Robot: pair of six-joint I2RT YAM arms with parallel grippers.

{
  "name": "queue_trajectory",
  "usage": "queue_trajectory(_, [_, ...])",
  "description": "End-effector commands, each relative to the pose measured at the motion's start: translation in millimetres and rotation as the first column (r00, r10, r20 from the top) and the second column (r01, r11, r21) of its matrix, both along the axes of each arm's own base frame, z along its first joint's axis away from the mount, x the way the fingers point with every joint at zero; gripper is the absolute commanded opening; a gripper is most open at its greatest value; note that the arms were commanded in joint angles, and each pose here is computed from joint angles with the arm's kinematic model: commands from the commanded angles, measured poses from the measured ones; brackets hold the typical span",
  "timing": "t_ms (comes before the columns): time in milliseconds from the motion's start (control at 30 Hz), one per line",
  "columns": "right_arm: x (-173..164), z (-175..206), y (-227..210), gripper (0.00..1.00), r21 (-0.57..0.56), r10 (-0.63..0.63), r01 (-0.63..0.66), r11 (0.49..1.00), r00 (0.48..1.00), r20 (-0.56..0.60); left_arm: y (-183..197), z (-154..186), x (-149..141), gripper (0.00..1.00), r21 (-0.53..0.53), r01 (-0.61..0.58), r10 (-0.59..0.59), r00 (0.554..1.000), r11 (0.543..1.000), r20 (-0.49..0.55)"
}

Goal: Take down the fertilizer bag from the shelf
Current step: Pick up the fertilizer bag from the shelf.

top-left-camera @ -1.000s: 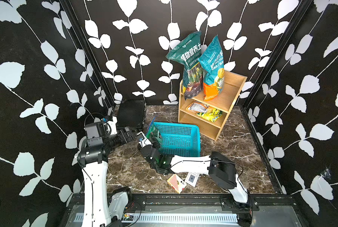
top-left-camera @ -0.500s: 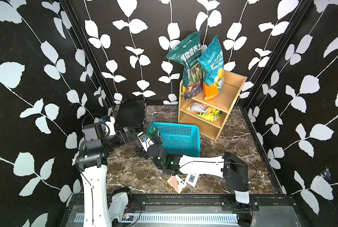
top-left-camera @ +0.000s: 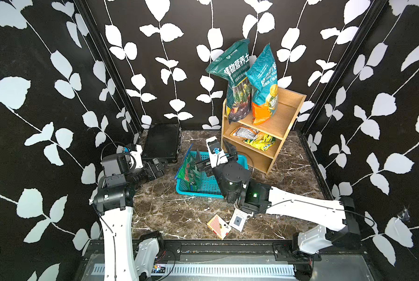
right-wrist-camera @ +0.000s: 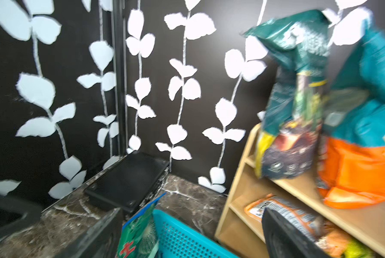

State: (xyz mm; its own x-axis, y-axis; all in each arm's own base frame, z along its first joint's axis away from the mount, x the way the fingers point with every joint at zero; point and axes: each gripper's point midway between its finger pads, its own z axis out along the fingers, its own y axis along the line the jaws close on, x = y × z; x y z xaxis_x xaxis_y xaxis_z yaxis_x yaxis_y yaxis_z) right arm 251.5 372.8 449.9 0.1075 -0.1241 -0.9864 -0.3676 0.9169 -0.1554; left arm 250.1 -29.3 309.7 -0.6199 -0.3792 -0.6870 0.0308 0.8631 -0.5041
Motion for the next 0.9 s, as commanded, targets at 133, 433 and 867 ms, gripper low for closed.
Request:
queue_trajectory(133, [6.6,87.3,-77.0,0.99,-0.062,-0.188,0.192,0.979,0.980,0.069,-0.3,10.3,-3.2,0.98,0.009,0.003,-0.004,0.999,1.000,0.045])
queue_trajectory(433, [24.8,123.6,-172.4,1.00,0.028,-0.340,0.339,0.940,0.940,0.030,0.6,9.6,-3.1,0.98,0.010,-0.002,0.001,0.999,1.000,0.046])
queue_trajectory(867, [105.7,96.6,-188.2,1.00,-0.202,-0.411,0.378,0.904,0.897,-0.162,1.0,10.9,-5.0,0.99,0.013,-0.009,0.008,0.998,1.000,0.057])
